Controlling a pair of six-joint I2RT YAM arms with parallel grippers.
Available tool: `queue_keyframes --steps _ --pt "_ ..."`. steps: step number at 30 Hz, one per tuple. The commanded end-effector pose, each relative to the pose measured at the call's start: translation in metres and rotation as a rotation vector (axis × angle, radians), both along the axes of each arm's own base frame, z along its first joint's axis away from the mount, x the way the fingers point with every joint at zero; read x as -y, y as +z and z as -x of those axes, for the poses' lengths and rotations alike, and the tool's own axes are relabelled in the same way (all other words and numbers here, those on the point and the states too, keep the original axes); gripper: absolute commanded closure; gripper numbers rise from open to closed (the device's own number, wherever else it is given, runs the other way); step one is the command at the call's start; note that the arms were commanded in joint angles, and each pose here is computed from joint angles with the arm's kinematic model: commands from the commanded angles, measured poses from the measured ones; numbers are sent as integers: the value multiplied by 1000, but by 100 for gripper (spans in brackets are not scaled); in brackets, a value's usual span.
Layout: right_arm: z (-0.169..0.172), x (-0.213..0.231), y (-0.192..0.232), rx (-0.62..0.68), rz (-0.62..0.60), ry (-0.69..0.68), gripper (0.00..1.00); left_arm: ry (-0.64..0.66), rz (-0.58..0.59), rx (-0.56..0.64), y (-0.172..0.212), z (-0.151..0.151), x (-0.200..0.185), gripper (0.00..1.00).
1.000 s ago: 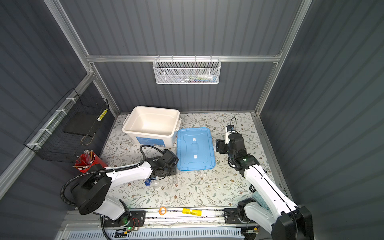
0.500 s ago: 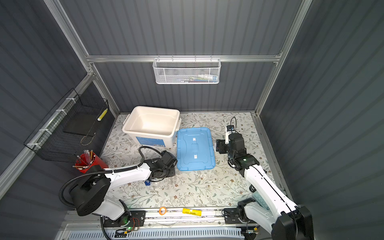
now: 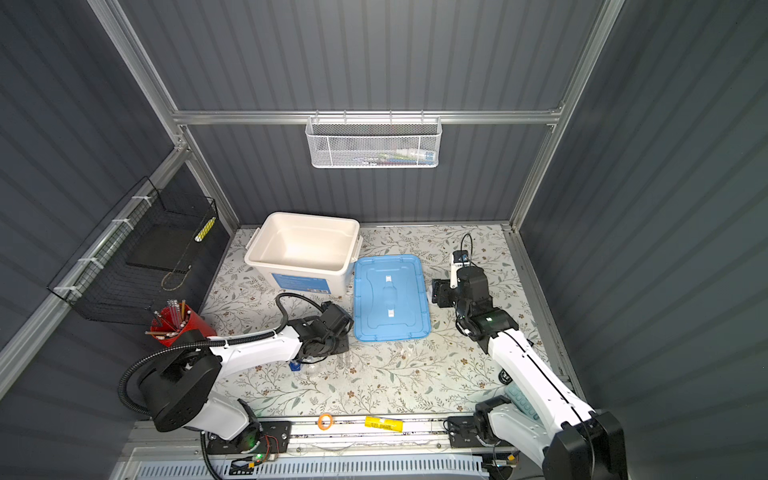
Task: Organize the chemistry lab equipment
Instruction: 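Lower the left gripper and close it on one blue-capped test tube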
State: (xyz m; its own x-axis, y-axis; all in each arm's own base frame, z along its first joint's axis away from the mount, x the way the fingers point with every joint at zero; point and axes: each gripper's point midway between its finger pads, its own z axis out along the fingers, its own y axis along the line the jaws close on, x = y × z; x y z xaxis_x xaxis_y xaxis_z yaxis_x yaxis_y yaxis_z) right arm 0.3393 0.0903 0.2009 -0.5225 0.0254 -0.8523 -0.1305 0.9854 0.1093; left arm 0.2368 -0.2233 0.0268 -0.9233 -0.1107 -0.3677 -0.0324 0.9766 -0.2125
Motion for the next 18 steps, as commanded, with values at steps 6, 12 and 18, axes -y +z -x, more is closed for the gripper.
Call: queue_keyframes --steps 6,12,18 --pt "-1 -2 2 -4 -10 1 22 0 -14 -14 -8 0 -4 81" --pt "-1 -2 1 -9 -10 0 22 2 -27 -25 -13 2 -7 82" --pt "-1 -2 1 -8 -9 -1 22 1 -56 -36 -15 2 -10 77"
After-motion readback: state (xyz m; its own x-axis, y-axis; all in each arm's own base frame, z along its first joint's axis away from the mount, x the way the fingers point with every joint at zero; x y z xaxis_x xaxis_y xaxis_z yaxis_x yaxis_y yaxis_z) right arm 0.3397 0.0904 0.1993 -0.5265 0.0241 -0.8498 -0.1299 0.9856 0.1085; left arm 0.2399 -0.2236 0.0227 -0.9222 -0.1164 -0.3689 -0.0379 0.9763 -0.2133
